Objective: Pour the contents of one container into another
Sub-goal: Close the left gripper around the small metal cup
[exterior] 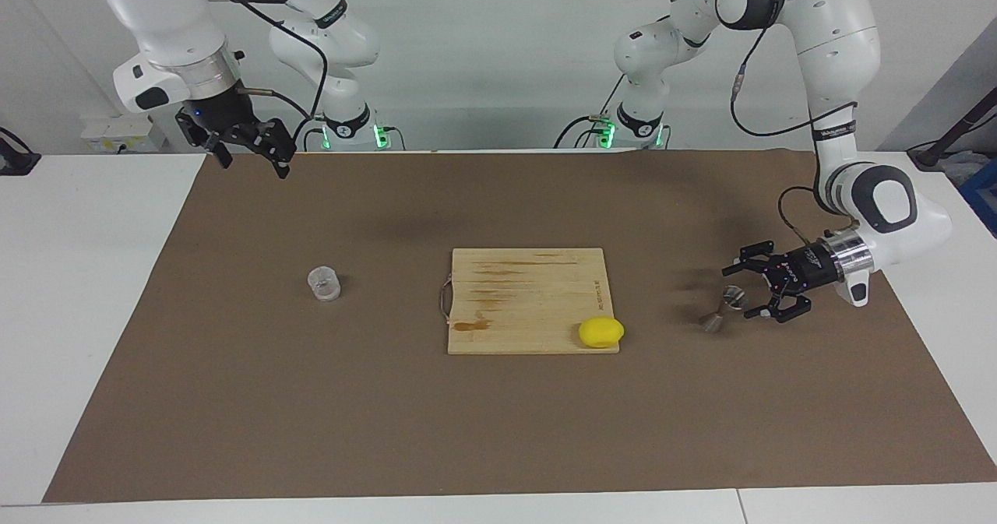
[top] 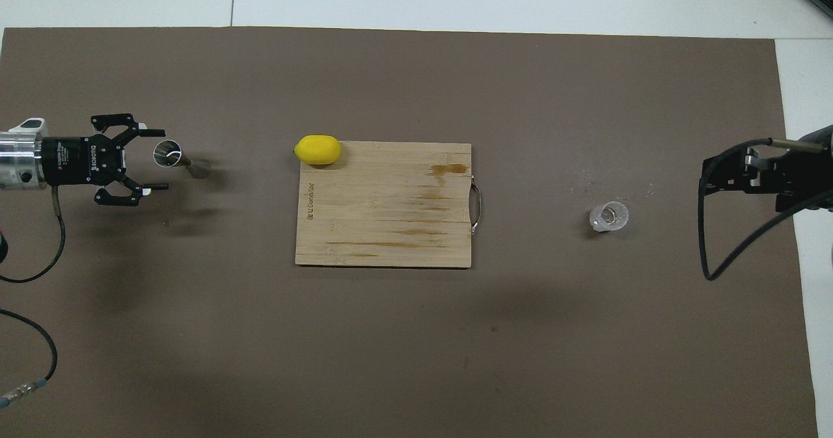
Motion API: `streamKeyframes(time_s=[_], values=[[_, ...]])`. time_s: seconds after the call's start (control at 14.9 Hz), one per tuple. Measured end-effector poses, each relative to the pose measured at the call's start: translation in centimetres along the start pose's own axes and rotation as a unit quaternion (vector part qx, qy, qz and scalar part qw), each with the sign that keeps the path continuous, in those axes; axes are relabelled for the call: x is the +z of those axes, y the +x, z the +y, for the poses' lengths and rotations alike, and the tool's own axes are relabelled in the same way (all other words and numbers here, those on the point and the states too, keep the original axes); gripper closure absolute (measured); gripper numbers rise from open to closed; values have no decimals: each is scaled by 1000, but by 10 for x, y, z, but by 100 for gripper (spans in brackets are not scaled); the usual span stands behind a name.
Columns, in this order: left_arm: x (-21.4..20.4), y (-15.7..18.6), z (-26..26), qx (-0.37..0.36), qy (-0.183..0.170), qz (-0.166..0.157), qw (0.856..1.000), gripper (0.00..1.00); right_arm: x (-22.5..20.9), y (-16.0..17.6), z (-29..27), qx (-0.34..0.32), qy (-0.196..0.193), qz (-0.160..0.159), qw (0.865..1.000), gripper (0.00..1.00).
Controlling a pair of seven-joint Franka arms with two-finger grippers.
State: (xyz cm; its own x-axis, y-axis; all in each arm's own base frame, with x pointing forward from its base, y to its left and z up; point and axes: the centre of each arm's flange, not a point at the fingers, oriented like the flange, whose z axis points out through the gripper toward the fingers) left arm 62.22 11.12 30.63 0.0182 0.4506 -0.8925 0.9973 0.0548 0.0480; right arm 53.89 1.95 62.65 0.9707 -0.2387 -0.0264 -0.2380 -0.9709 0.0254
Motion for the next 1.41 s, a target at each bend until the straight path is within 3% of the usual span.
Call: streamKeyframes(time_s=[0.34, 0.4, 1.41], values=[[3, 3, -3, -2, 3, -1, 1000, 1, 0, 0, 0, 0, 0, 0, 1000, 0], [3, 3, -3, -2, 3, -1, 1000, 6, 0, 0, 0, 0, 0, 0, 1000, 0], [12, -1, -1, 1, 4, -1, 1000, 6, 0, 0, 0, 0, 0, 0, 1000, 0]])
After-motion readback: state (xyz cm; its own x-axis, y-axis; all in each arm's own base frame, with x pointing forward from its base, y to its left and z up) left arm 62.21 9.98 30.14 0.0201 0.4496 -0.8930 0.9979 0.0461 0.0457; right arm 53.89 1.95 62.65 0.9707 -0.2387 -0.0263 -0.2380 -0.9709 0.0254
